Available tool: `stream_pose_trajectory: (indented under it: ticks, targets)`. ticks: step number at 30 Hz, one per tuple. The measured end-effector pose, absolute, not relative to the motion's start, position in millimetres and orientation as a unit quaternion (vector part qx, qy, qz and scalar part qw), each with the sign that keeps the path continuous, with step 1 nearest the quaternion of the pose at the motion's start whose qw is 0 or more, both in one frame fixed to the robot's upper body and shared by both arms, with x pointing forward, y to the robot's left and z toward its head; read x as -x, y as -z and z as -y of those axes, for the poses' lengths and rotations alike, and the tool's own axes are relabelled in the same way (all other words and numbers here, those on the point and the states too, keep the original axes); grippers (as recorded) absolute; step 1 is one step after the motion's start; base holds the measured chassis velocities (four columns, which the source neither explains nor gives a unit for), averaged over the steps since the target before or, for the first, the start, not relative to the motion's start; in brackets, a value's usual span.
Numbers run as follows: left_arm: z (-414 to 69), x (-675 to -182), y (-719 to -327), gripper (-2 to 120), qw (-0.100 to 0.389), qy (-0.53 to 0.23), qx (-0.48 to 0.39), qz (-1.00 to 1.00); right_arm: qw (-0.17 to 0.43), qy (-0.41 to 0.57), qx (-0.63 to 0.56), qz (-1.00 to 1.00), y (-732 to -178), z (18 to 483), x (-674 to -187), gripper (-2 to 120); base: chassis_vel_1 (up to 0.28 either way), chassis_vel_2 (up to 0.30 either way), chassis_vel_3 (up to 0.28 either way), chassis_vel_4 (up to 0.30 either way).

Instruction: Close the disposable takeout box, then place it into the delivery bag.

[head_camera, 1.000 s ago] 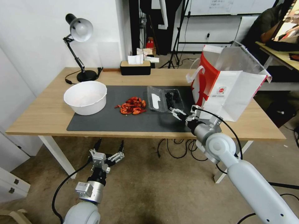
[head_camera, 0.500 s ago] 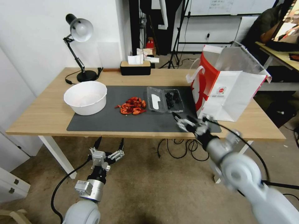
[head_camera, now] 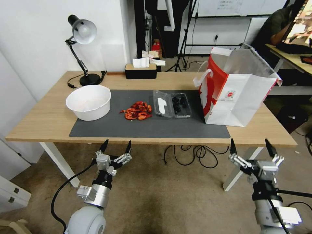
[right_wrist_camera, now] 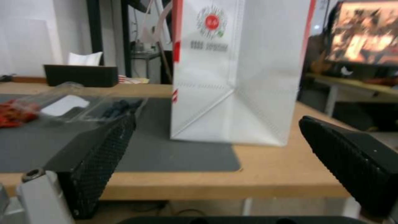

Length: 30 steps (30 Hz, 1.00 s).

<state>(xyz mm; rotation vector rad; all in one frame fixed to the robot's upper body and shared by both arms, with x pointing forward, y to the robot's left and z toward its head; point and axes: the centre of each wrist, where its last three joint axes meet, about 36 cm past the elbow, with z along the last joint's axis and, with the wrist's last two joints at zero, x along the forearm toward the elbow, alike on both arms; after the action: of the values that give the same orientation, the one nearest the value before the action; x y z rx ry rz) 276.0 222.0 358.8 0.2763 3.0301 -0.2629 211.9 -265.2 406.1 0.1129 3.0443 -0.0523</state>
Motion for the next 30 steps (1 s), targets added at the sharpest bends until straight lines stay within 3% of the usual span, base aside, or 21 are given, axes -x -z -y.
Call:
stream_pose_trajectory:
  ticks: [14,18,22,23,24,26,30]
  targets:
    - [-215,-280,-360,100,0.026,0.097,-0.079,-0.992,0.034,-0.031,-0.002,-0.999,-382,268,-218,100,0.0,0.0,0.0,0.0]
    - [-205,-292,-367,100,0.033,0.143,-0.067,-0.987,0.044,-0.043,0.01,-0.998,-378,266,-220,100,0.0,0.0,0.0,0.0]
    - [-189,-328,-396,100,0.047,0.251,-0.084,-0.963,0.051,-0.049,0.02,-0.997,-375,267,-223,100,0.0,0.0,0.0,0.0]
    - [-176,-343,-422,100,0.019,0.34,-0.111,-0.934,0.051,-0.048,0.029,-0.997,-375,267,-228,100,0.0,0.0,0.0,0.0]
    - [-176,-343,-422,100,0.019,0.34,-0.111,-0.934,0.051,-0.048,0.029,-0.997,-375,267,-228,100,0.0,0.0,0.0,0.0]
    - [-151,-356,-449,100,-0.059,0.44,-0.143,-0.885,0.048,-0.047,0.029,-0.997,-374,267,-227,100,0.0,0.0,0.0,0.0]
    - [-116,-366,-460,100,-0.128,0.474,-0.17,-0.854,0.046,-0.044,0.023,-0.998,-374,268,-226,100,0.0,0.0,0.0,0.0]
